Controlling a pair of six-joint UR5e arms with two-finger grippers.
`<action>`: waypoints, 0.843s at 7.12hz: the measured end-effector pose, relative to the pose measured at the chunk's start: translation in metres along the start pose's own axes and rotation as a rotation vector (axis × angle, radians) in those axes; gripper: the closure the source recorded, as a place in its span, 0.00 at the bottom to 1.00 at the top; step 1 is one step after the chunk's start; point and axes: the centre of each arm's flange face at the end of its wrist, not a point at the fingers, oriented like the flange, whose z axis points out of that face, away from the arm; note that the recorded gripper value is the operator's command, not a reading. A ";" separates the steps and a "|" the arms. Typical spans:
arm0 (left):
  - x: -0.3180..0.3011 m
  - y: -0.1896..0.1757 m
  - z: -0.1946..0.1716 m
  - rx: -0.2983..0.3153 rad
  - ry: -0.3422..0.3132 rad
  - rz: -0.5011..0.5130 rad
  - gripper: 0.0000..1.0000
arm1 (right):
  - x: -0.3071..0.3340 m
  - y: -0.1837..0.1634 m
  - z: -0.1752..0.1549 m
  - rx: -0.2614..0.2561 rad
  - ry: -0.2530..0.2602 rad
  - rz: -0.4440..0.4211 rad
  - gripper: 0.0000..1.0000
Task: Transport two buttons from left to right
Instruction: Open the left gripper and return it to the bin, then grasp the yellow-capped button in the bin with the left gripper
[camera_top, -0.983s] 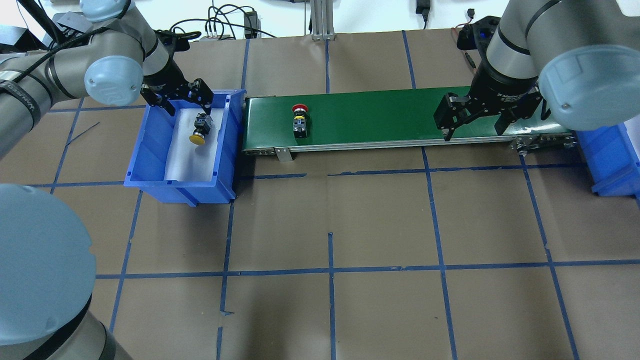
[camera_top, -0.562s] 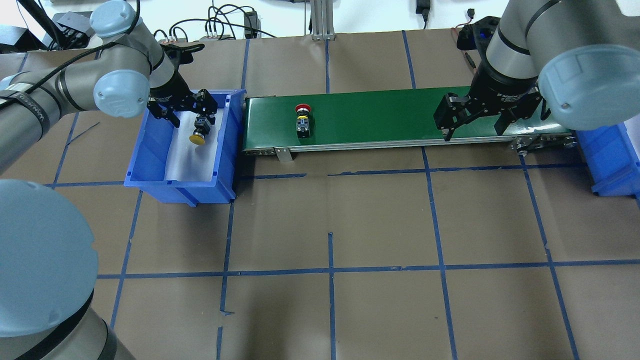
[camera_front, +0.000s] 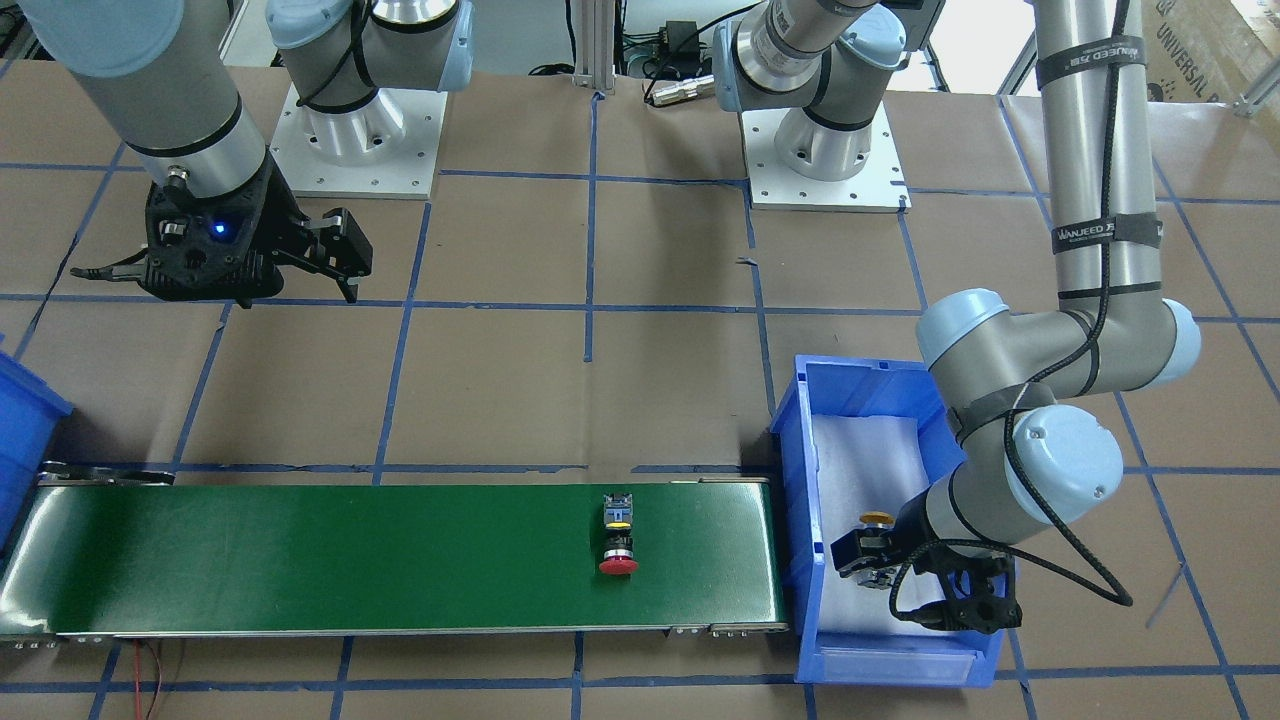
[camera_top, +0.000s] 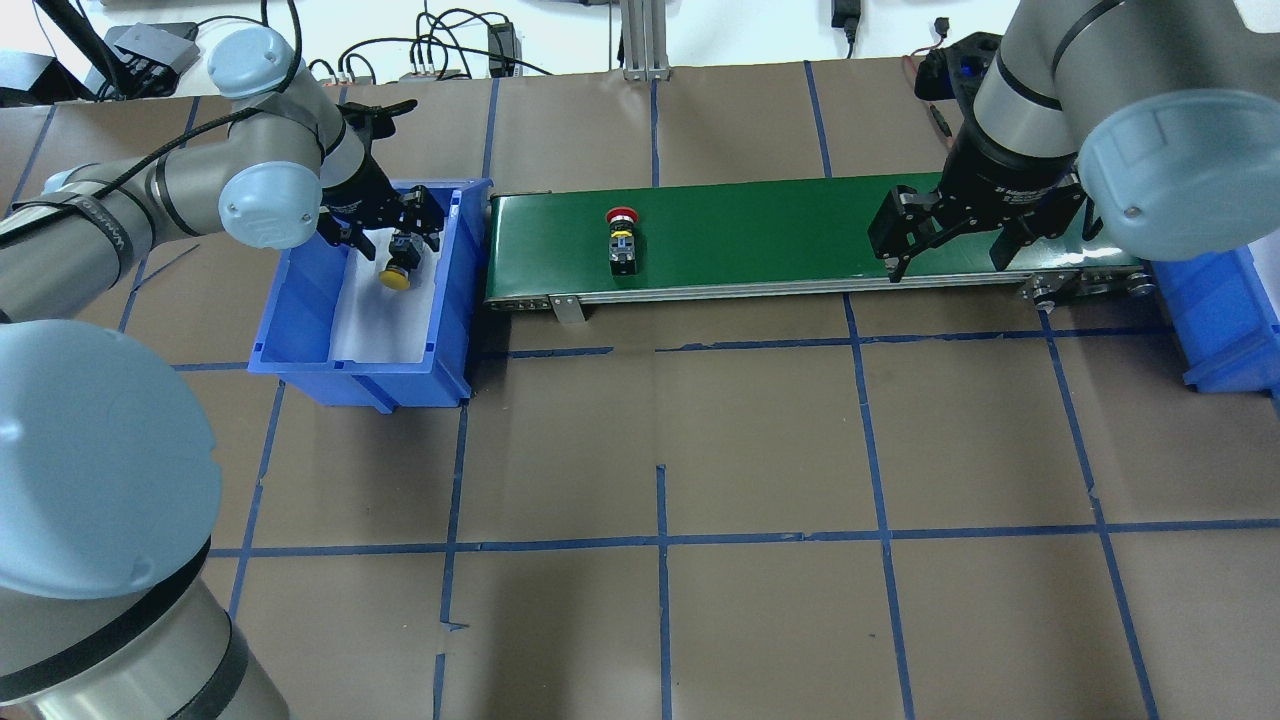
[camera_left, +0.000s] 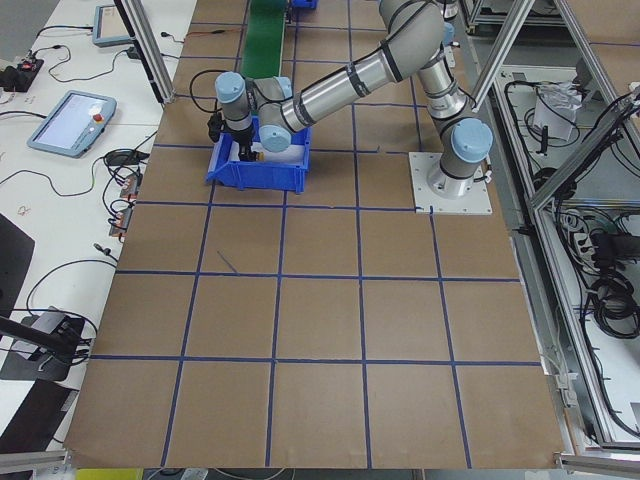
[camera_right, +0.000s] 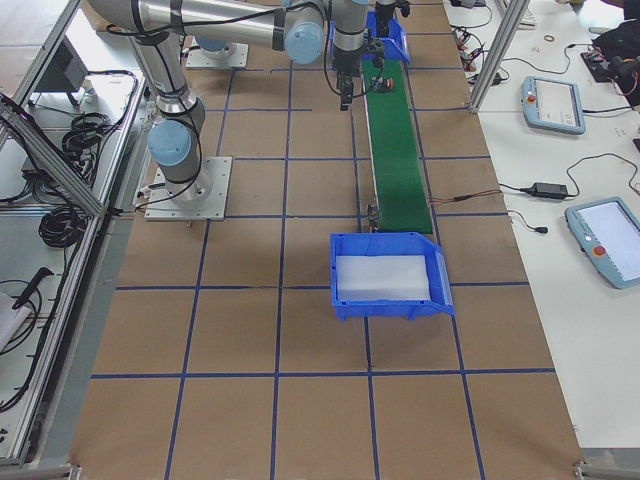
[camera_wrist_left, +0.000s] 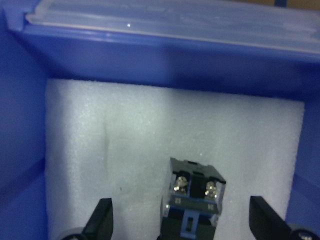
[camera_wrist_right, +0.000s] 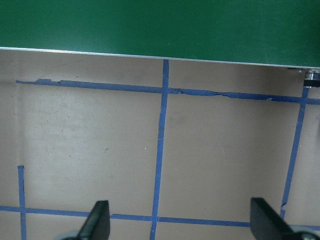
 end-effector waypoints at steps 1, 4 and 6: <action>0.000 -0.002 0.002 0.012 -0.002 0.003 0.38 | 0.000 0.000 0.000 0.000 0.000 0.000 0.00; -0.001 0.002 0.004 0.009 -0.004 0.005 0.73 | 0.000 0.000 0.000 0.000 0.000 0.000 0.00; 0.002 0.008 -0.018 0.011 -0.006 0.015 0.75 | 0.000 0.000 0.000 0.000 0.000 -0.001 0.00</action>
